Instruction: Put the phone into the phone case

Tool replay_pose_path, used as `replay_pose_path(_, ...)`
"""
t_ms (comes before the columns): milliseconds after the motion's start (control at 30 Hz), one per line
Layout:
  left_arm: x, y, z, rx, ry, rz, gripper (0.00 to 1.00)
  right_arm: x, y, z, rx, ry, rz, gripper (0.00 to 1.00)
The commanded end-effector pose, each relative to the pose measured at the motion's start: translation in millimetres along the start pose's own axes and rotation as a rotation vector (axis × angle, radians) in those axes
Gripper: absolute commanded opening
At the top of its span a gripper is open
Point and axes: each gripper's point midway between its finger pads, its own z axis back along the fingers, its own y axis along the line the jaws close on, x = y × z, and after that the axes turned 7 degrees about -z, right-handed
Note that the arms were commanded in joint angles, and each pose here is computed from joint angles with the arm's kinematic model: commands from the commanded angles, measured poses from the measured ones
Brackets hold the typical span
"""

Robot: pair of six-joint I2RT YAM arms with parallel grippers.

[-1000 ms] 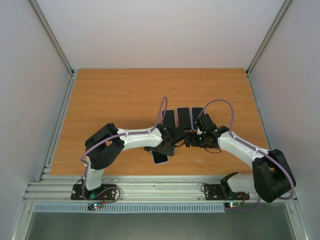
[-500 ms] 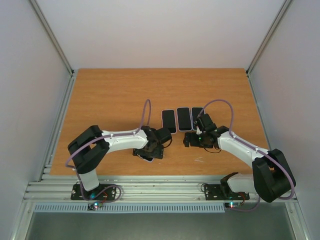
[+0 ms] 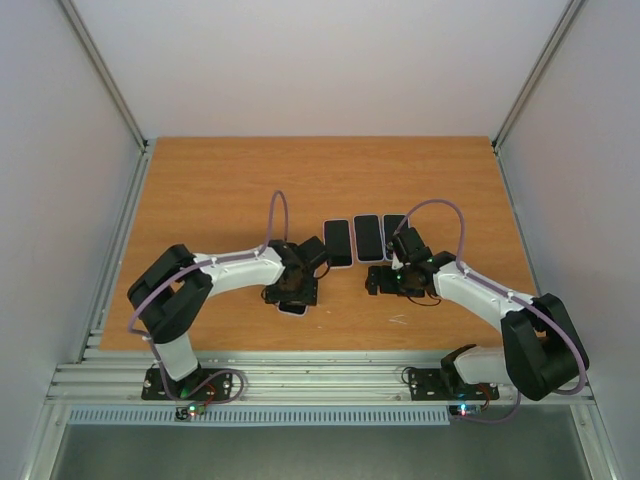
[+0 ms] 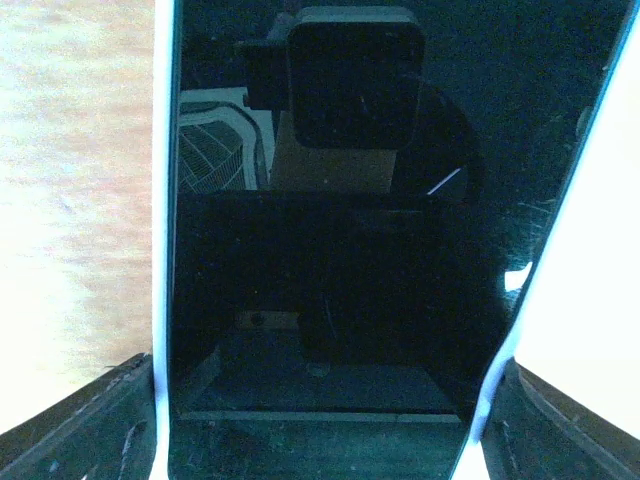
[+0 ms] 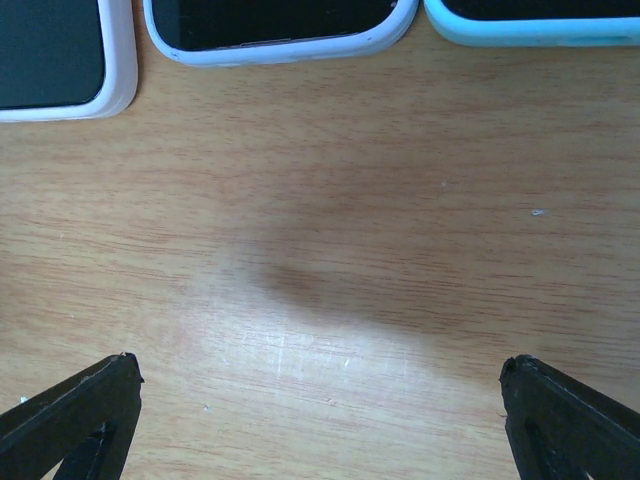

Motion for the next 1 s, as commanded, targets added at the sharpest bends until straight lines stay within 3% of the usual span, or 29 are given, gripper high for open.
replay_pose_path(0, 18, 15, -5, -0.001, -0.023, 0.061, 0.74, 7, 6, 2, 0.021, -0.014, 0.01, 0.99)
replay_pose_path(333, 98, 13, -16, -0.047, -0.06, 0.125, 0.74, 10, 8, 10, 0.022, -0.031, 0.012, 0.99)
replay_pose_path(967, 149, -30, -17, -0.193, -0.095, 0.173, 0.86, 21, 14, 36, 0.031, -0.098, 0.012, 0.98)
